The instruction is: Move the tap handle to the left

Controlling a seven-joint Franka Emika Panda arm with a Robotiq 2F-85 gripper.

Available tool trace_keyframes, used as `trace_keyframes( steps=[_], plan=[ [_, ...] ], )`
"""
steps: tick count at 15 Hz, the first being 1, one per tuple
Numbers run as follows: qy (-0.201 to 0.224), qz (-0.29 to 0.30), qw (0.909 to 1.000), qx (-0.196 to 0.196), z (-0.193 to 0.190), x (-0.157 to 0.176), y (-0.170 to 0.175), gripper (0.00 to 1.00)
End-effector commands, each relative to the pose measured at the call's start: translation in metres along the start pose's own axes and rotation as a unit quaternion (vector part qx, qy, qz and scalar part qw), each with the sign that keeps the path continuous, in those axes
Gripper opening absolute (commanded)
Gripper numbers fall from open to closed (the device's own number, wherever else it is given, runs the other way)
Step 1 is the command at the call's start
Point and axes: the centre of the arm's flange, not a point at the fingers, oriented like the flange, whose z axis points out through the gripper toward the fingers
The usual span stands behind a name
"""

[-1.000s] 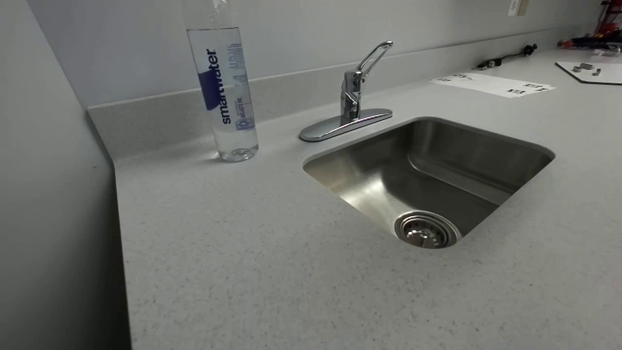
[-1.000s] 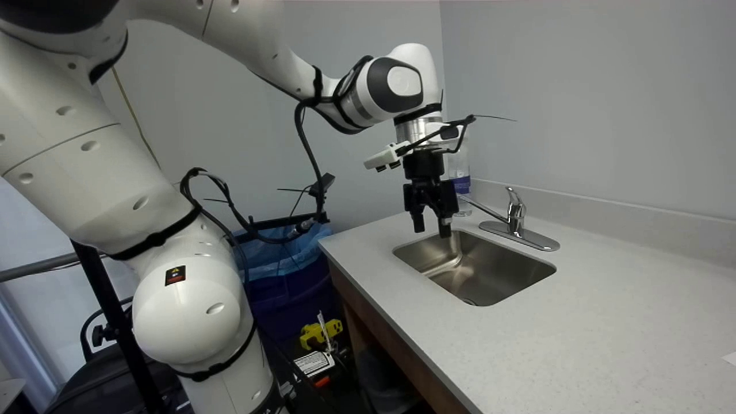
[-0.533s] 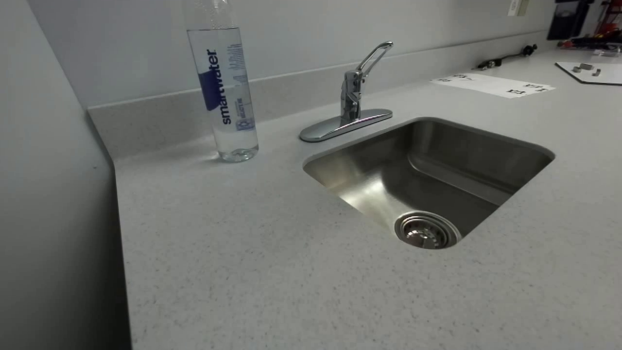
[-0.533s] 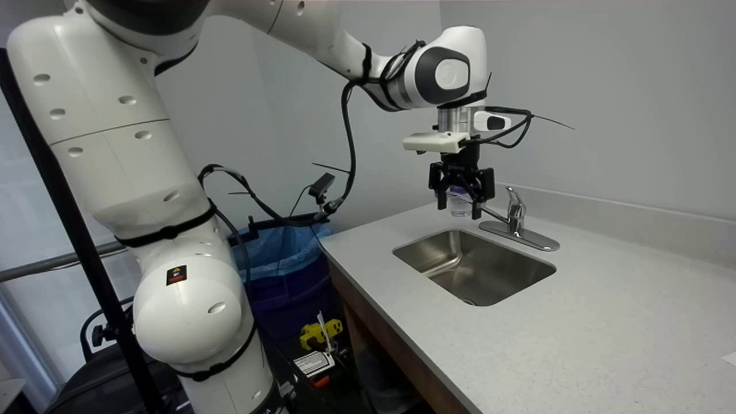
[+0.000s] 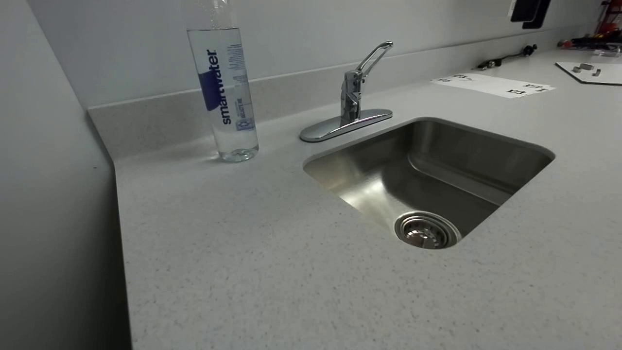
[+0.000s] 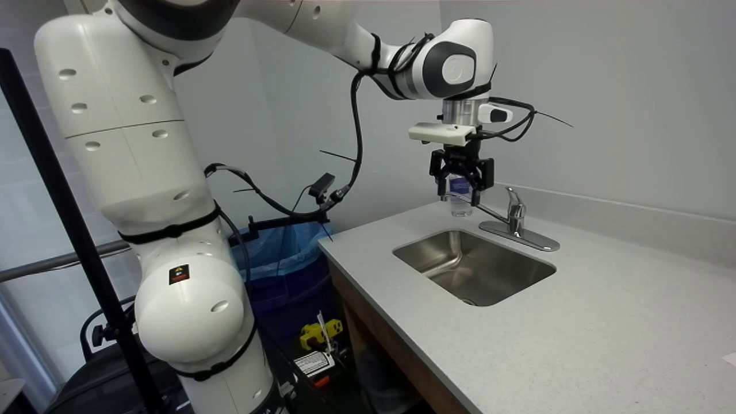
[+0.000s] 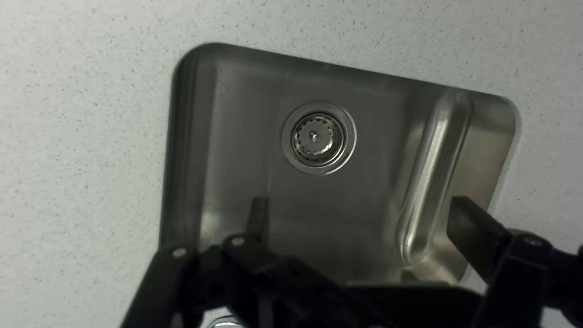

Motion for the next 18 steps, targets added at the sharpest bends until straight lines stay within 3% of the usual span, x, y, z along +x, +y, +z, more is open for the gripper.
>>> trace_keyframes(
  steps=[1, 8, 18],
  plan=[
    [0.0, 0.0, 1.0, 0.0, 0.0, 0.0, 0.0, 1.0],
    [0.002, 0.017, 0.9998, -0.011, 0.005, 0.011, 0.0, 1.0],
    [0.037, 0.075, 0.9959, -0.037, 0.01, 0.083, 0.009, 1.0]
  ],
)
